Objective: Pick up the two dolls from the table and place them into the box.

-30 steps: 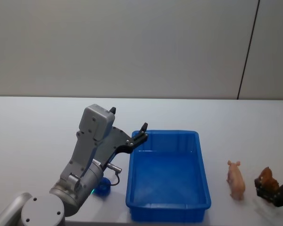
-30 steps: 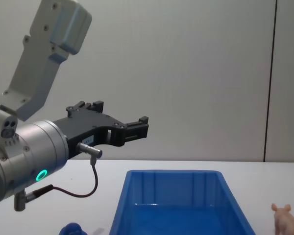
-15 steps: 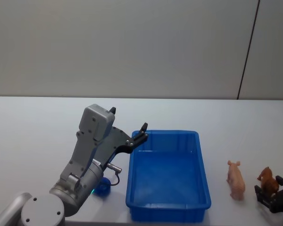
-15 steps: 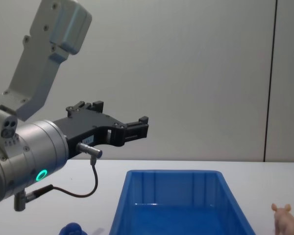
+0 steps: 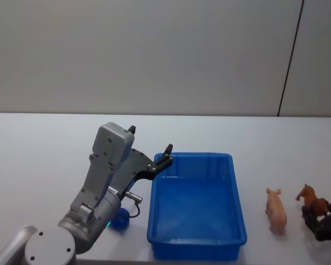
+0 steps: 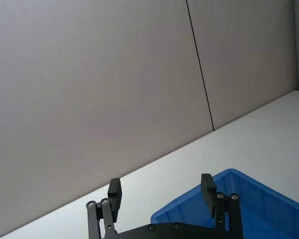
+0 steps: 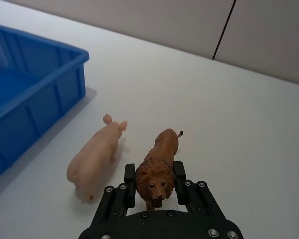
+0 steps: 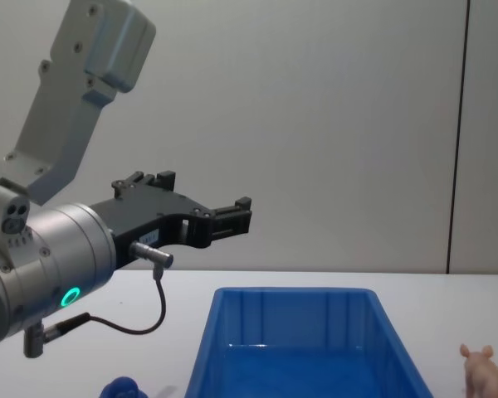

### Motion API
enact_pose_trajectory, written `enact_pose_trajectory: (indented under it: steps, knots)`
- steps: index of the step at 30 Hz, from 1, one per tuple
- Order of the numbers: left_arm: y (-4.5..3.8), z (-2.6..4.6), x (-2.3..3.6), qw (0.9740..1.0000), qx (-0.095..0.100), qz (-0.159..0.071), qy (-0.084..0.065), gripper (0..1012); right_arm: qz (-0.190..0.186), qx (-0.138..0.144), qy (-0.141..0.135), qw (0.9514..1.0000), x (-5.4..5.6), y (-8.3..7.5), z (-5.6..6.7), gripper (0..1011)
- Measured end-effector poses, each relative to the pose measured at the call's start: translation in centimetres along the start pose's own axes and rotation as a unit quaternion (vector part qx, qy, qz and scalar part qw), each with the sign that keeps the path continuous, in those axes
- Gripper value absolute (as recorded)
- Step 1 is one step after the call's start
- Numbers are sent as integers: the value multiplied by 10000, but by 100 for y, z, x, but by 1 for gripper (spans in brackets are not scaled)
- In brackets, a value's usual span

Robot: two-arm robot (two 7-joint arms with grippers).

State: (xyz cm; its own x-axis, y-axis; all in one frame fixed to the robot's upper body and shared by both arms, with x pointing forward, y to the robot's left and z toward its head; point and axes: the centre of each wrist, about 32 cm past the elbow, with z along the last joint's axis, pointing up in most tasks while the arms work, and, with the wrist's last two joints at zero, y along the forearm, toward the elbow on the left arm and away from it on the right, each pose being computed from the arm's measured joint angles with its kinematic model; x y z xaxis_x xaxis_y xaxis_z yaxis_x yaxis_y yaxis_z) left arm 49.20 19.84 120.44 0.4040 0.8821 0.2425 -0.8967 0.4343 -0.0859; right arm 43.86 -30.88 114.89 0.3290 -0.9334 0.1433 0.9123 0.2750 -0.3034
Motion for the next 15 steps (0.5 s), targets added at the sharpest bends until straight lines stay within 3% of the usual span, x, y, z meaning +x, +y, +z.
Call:
enact_pose_trajectory:
  steps: [8, 15]
  knots:
    - [0, 0, 0, 10000, 0, 0, 0, 1001, -52, 459, 6, 9989, -28, -21, 107, 433]
    - [0, 0, 0, 10000, 0, 0, 0, 1002, 31, 944, -31, 9955, -89, -32, 281, 433]
